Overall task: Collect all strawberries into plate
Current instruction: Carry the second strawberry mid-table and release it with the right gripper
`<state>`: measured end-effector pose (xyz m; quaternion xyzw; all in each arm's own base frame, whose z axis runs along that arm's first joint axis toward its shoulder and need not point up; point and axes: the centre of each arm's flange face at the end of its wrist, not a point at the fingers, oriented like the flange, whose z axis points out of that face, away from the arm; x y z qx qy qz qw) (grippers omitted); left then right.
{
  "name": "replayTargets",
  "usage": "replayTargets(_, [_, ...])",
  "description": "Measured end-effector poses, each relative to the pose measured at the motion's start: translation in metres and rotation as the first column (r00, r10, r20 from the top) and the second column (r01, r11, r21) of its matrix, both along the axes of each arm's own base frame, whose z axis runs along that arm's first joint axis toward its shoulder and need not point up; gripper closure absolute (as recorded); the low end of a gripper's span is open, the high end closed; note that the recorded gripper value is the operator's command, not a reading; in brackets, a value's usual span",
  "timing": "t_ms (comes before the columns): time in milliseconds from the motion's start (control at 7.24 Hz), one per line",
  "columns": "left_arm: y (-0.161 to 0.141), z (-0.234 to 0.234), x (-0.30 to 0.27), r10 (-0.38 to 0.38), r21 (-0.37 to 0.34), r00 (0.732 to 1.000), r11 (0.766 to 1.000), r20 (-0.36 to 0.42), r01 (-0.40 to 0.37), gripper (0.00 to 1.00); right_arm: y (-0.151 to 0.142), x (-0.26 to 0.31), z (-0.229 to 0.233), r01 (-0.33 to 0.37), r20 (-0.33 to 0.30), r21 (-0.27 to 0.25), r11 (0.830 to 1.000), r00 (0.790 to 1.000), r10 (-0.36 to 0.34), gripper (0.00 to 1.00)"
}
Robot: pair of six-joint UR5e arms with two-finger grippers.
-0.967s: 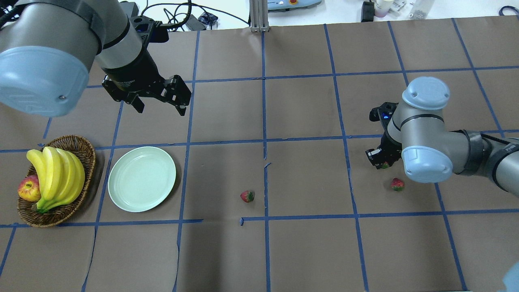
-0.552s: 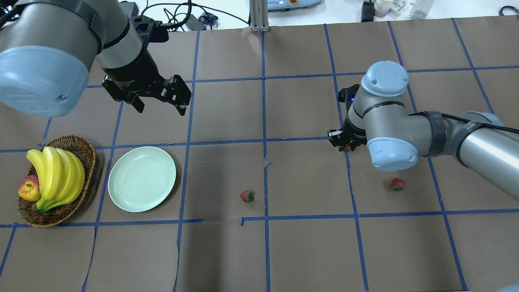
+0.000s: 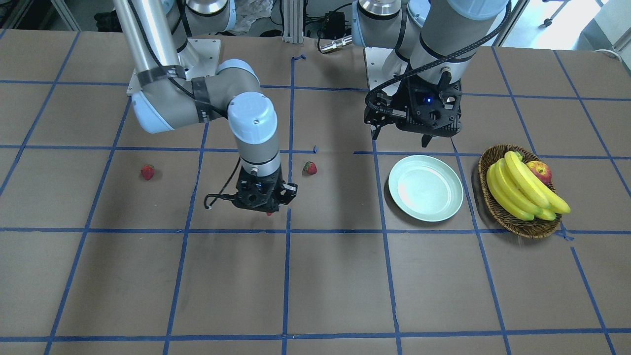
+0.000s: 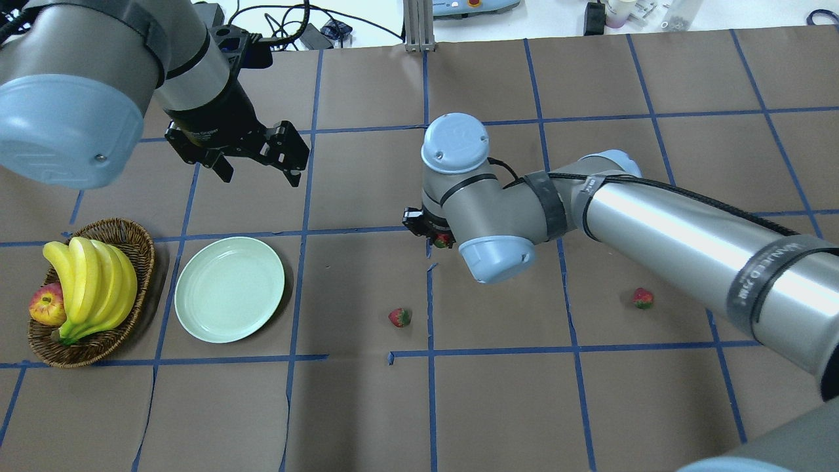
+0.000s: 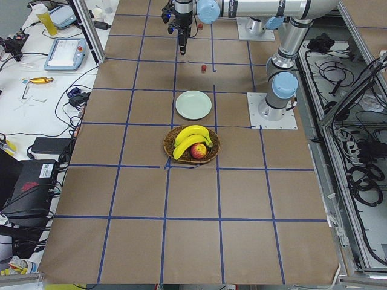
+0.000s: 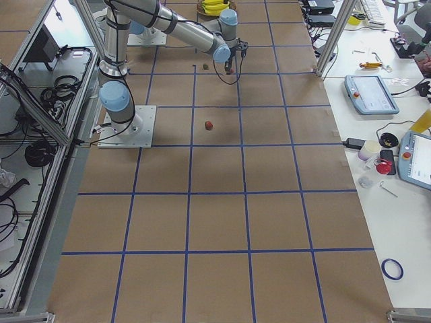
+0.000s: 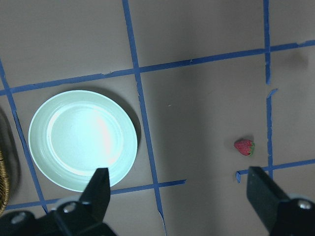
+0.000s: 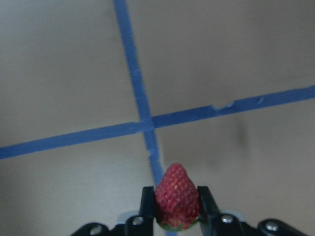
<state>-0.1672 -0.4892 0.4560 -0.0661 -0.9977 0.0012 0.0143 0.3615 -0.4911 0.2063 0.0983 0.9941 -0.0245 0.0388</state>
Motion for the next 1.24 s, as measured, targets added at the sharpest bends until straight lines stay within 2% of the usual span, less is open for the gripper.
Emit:
replayTargets(138, [0.0,0.0,0.0,0.0,0.001,1.0,1.0,0.0,0.0,0.0,0.006,0.024,-0.004,0.002,0.021,0.01,1.0,1.0,-0.002,0.96])
replayTargets(276, [0.0,0.0,0.0,0.0,0.001,1.0,1.0,0.0,0.0,0.0,0.012,0.039,-0.008,-0.004,0.028,0.019,1.0,1.0,0.004,0.01])
replayTargets(690, [0.0,0.001,0.0,0.0,-0.003,1.0,1.0,0.0,0.0,0.0,0.028,0.042,-0.023,-0.022,0.009,0.05,0.998,1.0,0.021,0.0])
replayTargets(829, [0.0,0.001,0.0,0.0,-0.003,1.0,1.0,0.0,0.0,0.0,0.027,0.037,-0.02,-0.033,-0.011,0.034,0.999,0.999,0.033,0.0])
replayTargets(967, [0.0,0.001,0.0,0.0,-0.003,1.0,1.0,0.0,0.0,0.0,0.017,0.019,-0.013,-0.026,-0.043,0.011,1.0,0.999,0.026,0.0])
replayTargets(1243, [0.0,0.0,0.0,0.0,-0.002,1.0,1.0,0.0,0.0,0.0,-0.014,-0.07,0.006,0.013,-0.076,-0.003,1.0,0.997,-0.013,0.0])
